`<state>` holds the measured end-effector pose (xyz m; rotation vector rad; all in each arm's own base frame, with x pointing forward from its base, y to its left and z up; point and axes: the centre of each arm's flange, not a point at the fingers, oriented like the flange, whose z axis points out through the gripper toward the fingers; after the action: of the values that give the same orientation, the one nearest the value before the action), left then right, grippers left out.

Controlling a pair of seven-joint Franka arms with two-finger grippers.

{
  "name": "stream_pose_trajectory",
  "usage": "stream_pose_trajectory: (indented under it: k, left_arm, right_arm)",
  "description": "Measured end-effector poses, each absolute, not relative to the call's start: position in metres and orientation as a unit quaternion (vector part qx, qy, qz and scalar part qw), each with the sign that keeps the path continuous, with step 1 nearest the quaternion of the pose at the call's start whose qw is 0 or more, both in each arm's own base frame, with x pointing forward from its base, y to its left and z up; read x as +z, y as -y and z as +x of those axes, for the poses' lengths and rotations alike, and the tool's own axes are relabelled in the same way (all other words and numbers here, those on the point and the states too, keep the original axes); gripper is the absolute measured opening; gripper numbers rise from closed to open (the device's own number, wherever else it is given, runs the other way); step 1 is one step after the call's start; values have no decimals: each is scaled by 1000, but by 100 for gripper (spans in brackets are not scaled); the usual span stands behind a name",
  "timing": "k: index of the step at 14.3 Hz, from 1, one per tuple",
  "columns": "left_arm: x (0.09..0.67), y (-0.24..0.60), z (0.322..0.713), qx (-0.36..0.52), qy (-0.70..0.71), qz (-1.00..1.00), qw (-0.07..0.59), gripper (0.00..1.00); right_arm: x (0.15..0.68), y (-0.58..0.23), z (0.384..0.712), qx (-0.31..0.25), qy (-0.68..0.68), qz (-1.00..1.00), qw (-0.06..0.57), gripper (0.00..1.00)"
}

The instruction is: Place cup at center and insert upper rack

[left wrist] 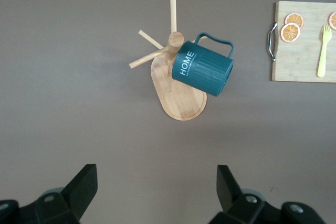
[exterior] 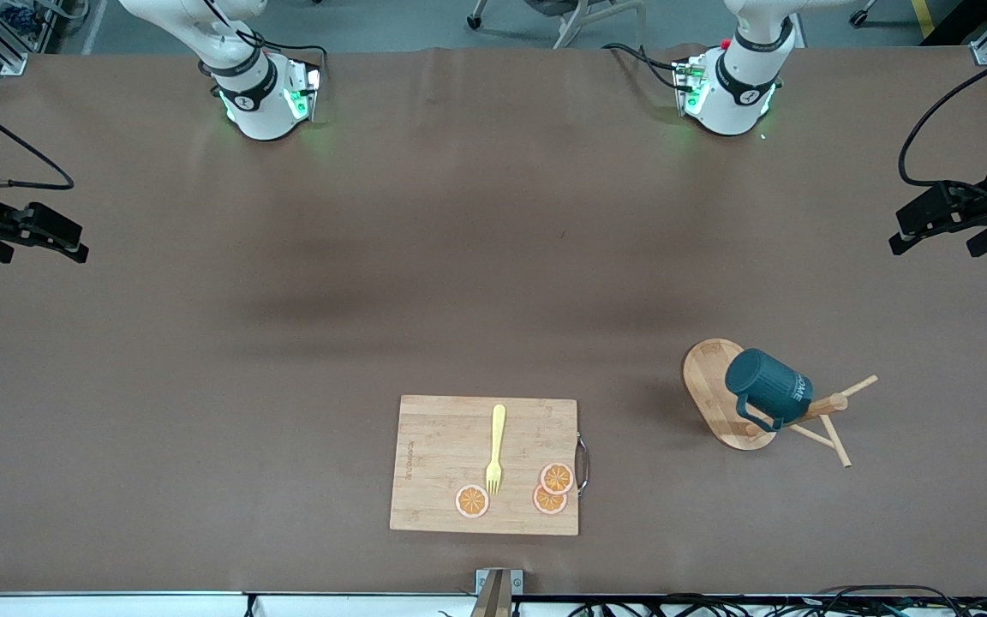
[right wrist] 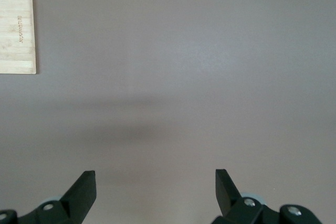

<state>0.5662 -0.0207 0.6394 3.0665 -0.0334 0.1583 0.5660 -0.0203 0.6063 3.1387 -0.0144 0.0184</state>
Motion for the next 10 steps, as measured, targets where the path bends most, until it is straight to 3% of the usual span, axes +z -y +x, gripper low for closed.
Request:
stream_pose_trajectory:
  k: [10]
  left_arm:
    - [654,21,564,65,11,997,35,100]
  right_arm:
    - [606,20,566,6,5,1000,1,100]
